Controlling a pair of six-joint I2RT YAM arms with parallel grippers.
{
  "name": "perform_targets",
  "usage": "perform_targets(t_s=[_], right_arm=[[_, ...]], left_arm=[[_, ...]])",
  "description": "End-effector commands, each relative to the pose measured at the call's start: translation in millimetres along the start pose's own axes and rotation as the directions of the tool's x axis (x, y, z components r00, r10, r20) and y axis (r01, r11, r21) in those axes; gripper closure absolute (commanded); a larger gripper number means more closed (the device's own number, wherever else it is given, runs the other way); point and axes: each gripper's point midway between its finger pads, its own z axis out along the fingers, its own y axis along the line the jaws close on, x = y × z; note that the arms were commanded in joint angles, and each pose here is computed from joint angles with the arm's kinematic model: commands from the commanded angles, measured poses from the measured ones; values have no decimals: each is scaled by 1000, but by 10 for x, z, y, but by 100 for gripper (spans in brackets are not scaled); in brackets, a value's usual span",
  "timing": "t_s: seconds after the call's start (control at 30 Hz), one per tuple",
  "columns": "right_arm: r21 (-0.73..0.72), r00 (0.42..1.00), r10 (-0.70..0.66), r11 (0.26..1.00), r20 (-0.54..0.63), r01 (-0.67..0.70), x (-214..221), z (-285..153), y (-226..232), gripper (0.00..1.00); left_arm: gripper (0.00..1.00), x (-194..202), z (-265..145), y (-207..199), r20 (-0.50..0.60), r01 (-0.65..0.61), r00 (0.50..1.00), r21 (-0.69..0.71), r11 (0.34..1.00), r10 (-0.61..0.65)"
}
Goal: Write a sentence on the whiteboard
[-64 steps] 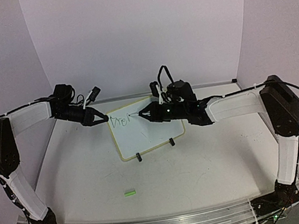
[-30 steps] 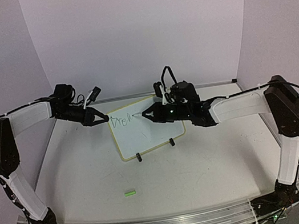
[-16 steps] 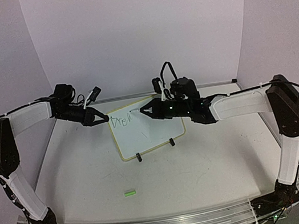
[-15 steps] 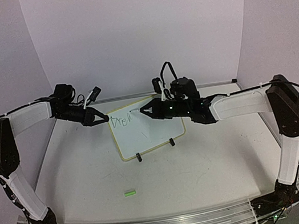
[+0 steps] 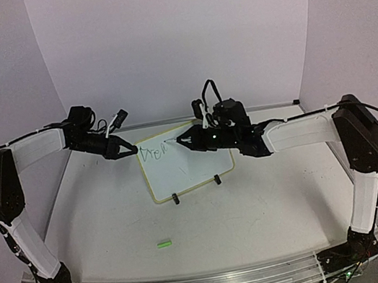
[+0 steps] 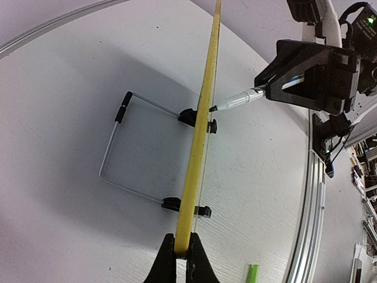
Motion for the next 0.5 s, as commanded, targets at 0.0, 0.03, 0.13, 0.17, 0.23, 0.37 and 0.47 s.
perform_targets(t_s=[0.0, 0.03, 0.13, 0.17, 0.23, 0.37, 0.47], right_arm=[[36, 999, 6, 999, 42, -8, -98, -7, -57, 100], [43, 999, 8, 999, 40, -9, -86, -13, -74, 100], [56, 1000, 10, 998, 26, -11, -29, -27, -117, 100], [61, 1000, 12, 998, 20, -13, -4, -33, -135, 100], [70, 1000, 17, 997, 12, -18, 46, -52, -174, 100], [79, 1000, 27, 997, -8, -26, 142, -76, -228, 100], [79, 999, 34, 996, -20, -32, 194, -82, -241, 100]], left_arm=[[100, 46, 34, -54, -48, -19, 999, -26, 999, 18], [100, 47, 34, -54, -48, -19, 999, -26, 999, 18], [100, 43, 32, -56, -47, -20, 999, -27, 999, 19], [100, 45, 34, -56, -48, -19, 999, -26, 999, 18], [100, 46, 32, -56, -48, -18, 999, -27, 999, 17], [100, 42, 33, -65, -48, -22, 999, -26, 999, 20], [100, 42, 32, -65, -48, -21, 999, -26, 999, 20]])
